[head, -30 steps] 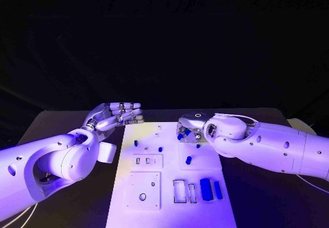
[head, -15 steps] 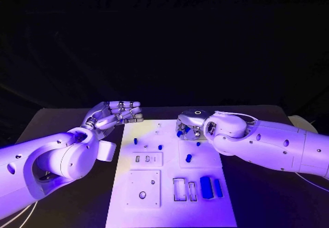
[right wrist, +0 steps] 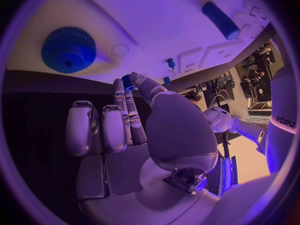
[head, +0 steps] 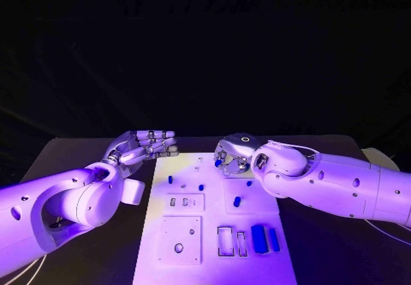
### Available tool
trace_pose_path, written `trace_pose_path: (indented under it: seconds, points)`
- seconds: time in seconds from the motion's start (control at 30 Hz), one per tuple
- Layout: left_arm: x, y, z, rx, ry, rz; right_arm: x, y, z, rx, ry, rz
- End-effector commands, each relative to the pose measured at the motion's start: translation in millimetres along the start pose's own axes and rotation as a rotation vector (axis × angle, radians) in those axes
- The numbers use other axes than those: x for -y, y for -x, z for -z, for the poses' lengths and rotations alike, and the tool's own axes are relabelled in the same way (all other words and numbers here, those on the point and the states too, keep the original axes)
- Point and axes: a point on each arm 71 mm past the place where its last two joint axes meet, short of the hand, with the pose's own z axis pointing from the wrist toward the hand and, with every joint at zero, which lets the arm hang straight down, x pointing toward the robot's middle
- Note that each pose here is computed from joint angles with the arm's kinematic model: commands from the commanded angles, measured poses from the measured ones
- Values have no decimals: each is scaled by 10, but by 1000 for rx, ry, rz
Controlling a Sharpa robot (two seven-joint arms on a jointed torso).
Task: Assemble the parts on the task board
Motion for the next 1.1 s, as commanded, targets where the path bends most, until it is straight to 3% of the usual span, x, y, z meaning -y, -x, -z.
trace_pose_path:
  seconds: [0.03, 0.57, 1.1]
  points:
    - [12, -15, -8, -15, -2, 6, -23, 51, -73, 68, -19, -4]
    - [12, -29, -20, -20, -1, 7, -235, 40, -411, 85, -17, -6]
    - [38, -22, -27, -18, -5, 4, -229, -12, -464, 30, -28, 12]
